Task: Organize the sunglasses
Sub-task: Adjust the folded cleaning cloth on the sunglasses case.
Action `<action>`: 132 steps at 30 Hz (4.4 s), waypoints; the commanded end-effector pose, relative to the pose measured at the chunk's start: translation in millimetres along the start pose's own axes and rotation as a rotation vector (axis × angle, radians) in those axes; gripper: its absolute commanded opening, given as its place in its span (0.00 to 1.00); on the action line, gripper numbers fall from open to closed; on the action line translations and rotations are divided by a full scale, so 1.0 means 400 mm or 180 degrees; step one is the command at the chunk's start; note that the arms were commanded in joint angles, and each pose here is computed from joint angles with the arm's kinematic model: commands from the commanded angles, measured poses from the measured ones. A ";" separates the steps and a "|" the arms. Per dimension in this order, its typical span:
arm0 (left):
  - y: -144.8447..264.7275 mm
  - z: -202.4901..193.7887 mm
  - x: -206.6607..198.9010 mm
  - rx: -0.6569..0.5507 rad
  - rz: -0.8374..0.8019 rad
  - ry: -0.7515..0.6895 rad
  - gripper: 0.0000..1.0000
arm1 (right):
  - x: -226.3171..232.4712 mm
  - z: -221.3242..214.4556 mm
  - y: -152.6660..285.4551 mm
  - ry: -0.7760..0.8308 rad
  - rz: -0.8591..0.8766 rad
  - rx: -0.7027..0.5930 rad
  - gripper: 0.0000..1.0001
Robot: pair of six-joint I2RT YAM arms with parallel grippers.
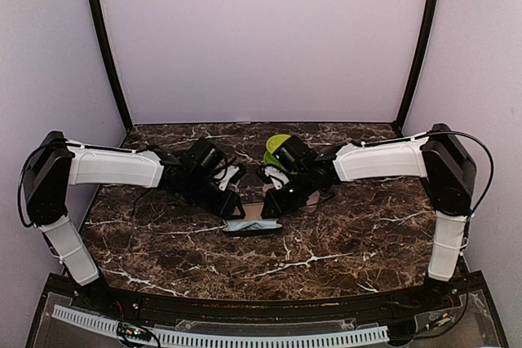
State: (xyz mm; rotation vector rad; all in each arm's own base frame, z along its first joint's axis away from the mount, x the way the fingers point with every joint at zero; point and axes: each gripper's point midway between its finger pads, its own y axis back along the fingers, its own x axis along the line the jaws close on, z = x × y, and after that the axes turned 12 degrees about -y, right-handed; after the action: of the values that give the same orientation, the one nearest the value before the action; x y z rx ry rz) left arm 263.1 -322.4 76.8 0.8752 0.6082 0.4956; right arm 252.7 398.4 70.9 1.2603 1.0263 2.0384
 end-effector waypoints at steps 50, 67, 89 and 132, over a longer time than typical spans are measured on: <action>-0.051 -0.200 -0.023 0.0502 0.0535 -0.0167 0.20 | -0.063 -0.159 -0.043 0.0121 -0.0334 0.0076 0.17; 0.022 -0.043 -0.096 -0.0480 0.0182 -0.0132 0.29 | -0.040 -0.167 -0.044 0.0324 -0.0315 0.0062 0.17; -0.094 -0.085 -0.157 -0.0235 -0.0442 -0.0107 0.32 | -0.032 -0.166 -0.046 0.0306 -0.0247 0.0034 0.17; 0.013 -0.062 -0.161 -0.0299 -0.0240 -0.0339 0.29 | -0.052 -0.142 -0.006 0.0420 -0.0529 -0.0025 0.18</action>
State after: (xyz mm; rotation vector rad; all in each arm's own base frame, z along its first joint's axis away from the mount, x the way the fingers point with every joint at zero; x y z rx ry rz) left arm 194.1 -348.0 73.1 0.8185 0.5514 0.3758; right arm 208.2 365.3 27.0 1.0365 1.1610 1.9899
